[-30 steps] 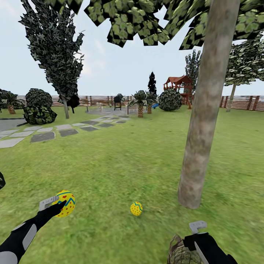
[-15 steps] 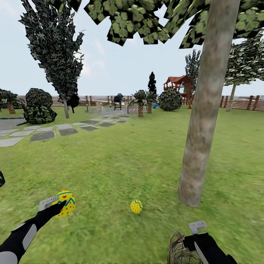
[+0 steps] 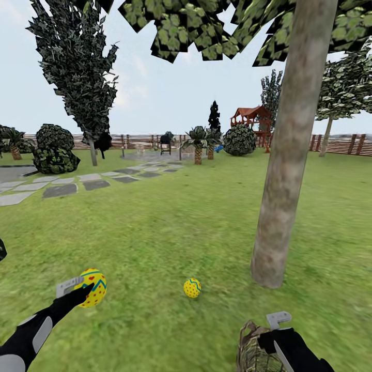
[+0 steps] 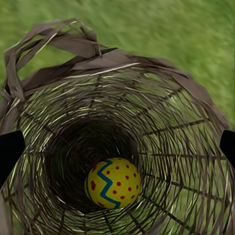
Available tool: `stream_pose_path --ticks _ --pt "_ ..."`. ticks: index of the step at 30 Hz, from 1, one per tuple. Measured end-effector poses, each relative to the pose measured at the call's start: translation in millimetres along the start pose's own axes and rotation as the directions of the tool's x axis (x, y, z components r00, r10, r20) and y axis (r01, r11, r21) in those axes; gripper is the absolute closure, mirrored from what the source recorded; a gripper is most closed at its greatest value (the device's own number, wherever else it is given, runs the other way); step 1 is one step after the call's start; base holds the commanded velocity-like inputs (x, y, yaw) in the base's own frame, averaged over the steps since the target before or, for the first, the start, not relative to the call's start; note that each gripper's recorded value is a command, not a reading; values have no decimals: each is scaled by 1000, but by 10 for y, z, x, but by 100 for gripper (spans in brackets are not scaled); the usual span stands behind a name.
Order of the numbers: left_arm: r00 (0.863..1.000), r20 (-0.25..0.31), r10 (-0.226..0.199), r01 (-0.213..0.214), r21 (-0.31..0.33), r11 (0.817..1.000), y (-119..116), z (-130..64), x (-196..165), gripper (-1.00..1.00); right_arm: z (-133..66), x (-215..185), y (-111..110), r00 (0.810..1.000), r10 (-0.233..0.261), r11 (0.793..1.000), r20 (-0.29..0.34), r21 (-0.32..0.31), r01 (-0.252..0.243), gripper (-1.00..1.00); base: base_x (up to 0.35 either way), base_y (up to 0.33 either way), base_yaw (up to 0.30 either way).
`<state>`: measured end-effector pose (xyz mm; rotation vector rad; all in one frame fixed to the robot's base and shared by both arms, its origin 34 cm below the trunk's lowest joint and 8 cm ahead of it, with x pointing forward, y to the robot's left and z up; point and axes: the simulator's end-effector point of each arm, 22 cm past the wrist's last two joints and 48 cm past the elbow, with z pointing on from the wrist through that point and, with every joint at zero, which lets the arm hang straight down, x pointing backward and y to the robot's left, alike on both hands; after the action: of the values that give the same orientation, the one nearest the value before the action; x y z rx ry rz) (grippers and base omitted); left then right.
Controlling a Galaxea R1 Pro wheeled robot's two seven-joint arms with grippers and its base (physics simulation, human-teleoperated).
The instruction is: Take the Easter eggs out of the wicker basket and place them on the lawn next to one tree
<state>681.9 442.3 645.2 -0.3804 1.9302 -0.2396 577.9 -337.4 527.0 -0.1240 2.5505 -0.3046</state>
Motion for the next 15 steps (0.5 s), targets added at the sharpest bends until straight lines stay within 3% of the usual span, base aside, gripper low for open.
stream_pose_path --ticks 12,15 --pt "1000 -12 -6 6 2 1000 72 59 294 100 179 167 48 1000 1 1000 0 2 -1 -100 2 0 0" --pt "1000 -13 -8 8 6 1000 64 76 373 100 220 208 62 1000 1 1000 1 2 -1 -100 245 0 0"
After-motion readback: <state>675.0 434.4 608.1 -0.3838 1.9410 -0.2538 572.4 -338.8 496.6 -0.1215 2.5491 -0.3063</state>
